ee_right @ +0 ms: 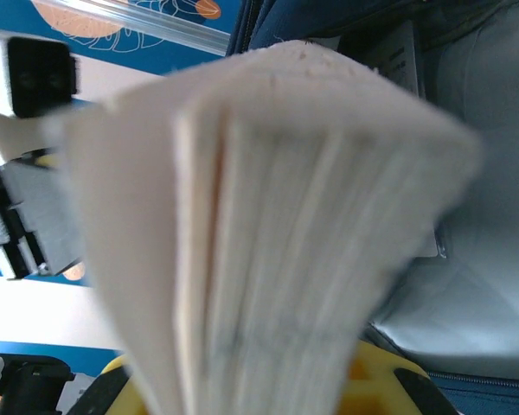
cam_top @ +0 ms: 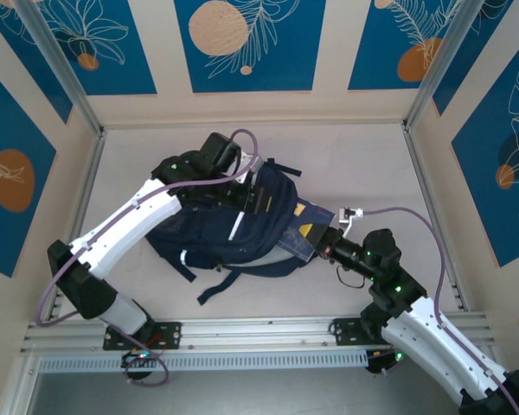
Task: Pack the student bag
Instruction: Move the student bag to the center of the table, then open the student bag at the center of the table.
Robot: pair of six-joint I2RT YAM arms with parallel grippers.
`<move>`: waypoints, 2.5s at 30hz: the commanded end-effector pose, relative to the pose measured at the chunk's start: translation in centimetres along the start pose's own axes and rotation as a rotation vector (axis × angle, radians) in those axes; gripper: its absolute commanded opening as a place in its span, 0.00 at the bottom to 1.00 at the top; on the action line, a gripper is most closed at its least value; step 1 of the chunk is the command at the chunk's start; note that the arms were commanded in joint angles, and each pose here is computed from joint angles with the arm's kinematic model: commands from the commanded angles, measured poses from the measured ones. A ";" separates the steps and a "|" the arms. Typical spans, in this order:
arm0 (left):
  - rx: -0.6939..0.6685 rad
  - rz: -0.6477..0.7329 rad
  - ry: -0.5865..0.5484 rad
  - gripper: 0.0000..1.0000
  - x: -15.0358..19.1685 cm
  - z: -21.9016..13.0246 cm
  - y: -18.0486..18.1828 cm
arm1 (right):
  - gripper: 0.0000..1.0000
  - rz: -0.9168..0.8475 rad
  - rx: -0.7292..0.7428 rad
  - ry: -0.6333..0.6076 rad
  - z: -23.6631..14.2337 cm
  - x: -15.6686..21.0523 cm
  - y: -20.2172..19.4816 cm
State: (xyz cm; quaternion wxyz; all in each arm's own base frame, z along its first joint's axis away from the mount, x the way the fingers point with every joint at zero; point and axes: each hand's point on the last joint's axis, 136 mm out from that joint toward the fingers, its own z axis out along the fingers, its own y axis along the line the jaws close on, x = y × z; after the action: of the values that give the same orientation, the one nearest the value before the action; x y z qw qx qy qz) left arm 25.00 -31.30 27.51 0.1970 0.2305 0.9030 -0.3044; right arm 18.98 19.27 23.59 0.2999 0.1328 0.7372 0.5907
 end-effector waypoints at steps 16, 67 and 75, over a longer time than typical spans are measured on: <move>-0.236 0.309 -0.023 0.69 0.8 0.8 -4.0 | 0.00 -0.043 -0.141 -0.014 -0.6 -0.4 3.6; -0.126 0.270 -0.386 0.00 -2.1 -9.6 -4.5 | 0.00 -0.058 0.018 0.013 0.2 0.7 -0.4; -0.136 0.218 -0.446 0.00 -2.2 -11.9 -3.3 | 0.00 -0.052 0.053 0.038 0.9 1.7 -2.0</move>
State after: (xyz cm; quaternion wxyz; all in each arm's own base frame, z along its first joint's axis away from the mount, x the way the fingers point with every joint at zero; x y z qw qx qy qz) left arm 22.21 -26.48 34.38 0.3807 0.2618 0.8613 -0.2113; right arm 18.28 20.21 20.54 0.2797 0.1194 0.7706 0.5601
